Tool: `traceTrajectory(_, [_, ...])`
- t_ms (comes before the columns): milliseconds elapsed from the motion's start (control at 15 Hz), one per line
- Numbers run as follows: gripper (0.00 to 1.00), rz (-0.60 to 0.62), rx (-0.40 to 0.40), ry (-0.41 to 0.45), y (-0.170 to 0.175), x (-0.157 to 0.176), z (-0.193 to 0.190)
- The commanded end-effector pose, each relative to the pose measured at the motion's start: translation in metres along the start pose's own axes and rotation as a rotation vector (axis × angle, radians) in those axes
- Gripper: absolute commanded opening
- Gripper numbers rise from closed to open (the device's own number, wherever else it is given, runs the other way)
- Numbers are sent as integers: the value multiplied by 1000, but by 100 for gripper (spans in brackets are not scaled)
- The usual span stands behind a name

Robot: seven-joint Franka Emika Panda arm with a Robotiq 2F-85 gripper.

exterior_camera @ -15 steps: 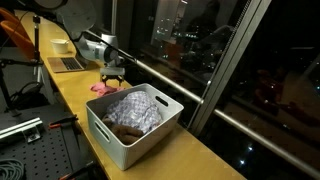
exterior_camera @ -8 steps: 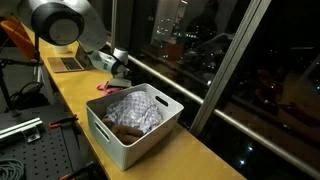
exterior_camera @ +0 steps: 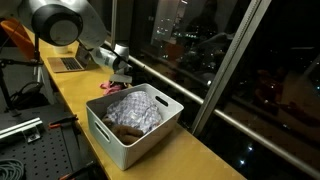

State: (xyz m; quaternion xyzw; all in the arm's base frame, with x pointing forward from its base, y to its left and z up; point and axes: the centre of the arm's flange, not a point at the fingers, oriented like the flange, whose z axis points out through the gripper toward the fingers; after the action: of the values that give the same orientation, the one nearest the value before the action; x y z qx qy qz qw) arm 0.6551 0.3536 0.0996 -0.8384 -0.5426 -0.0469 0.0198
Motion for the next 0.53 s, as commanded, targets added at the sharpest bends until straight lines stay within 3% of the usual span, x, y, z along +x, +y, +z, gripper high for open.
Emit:
traceTrajectory(0, [0, 49, -51, -44, -11, -17, -50])
traceTrajectory(467, [0, 206, -241, -123, -28, -57, -169])
